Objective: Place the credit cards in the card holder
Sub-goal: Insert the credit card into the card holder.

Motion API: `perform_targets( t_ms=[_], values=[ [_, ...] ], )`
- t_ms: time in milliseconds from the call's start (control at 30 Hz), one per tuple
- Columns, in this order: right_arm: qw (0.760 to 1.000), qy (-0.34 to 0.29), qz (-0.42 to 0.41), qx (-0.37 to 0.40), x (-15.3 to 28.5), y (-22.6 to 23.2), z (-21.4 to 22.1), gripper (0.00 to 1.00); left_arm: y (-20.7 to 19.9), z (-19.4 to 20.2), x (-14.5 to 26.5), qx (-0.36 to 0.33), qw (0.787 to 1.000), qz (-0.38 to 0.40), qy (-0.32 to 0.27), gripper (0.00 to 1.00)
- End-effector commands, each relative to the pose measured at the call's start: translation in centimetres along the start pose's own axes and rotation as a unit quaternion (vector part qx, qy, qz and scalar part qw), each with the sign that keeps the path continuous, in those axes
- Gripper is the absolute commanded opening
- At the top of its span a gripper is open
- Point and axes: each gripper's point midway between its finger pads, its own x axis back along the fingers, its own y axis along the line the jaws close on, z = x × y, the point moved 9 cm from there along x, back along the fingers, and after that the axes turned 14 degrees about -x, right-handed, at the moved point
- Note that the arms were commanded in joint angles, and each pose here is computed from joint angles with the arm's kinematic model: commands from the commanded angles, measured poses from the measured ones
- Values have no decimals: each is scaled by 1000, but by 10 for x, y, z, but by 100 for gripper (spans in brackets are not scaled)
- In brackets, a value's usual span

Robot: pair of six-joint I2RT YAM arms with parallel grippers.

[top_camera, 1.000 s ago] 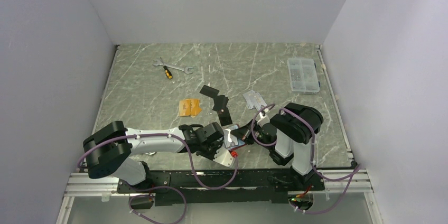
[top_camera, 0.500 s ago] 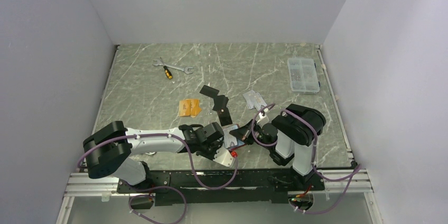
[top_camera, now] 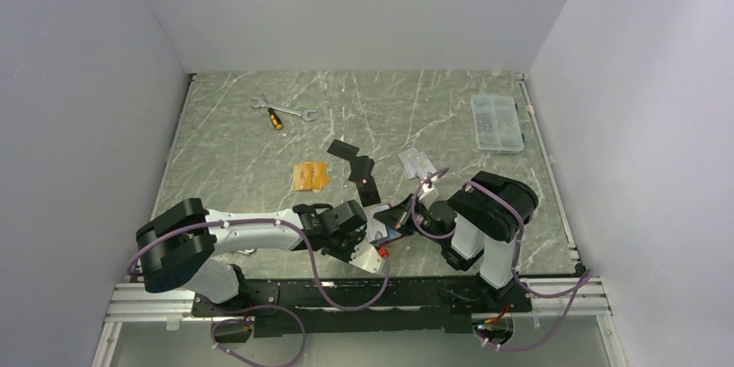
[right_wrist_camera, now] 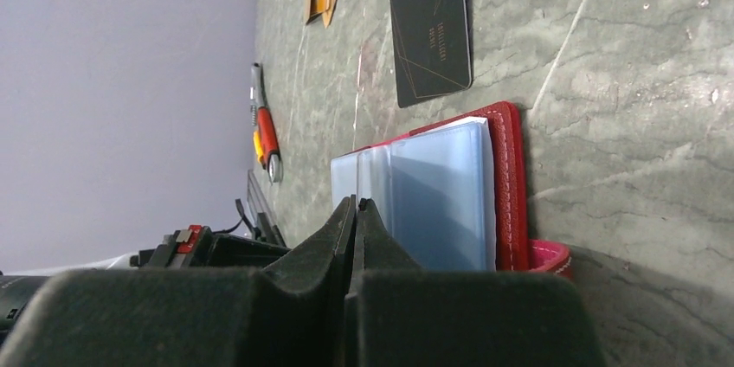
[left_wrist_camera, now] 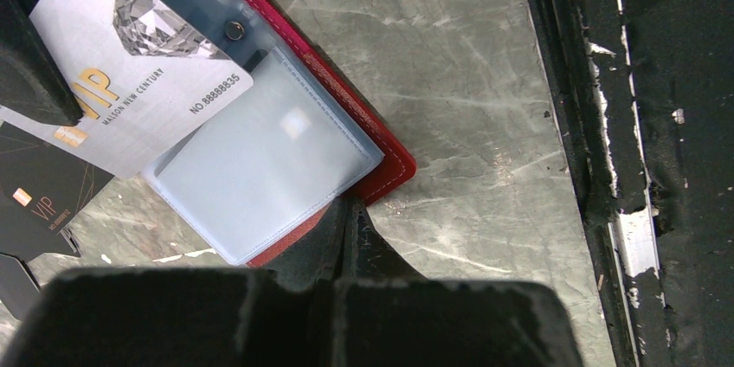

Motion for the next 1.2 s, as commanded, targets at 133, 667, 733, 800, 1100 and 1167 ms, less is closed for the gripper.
perform_targets(
  t_ms=[133, 667, 733, 800, 1100, 1167],
  values=[
    [996, -27, -60, 60, -6, 23, -8, 0, 2, -3, 7, 4, 1000, -7, 0, 0],
    [997, -23, -47, 54, -7, 11, -5, 0, 3, -3, 8, 4, 1000, -4, 1, 0],
    [997, -27, -38, 54, -6, 8, -5, 0, 3, -4, 8, 5, 1000, -3, 2, 0],
    [997, -30, -36, 56, -6, 6, -6, 0, 3, -4, 9, 5, 1000, -3, 1, 0],
    [997, -39, -39, 58, -4, 7, -7, 0, 3, -4, 10, 5, 1000, -1, 1, 0],
    [997, -41, -39, 58, -4, 6, -7, 0, 4, -4, 10, 5, 1000, -1, 2, 0]
  ],
)
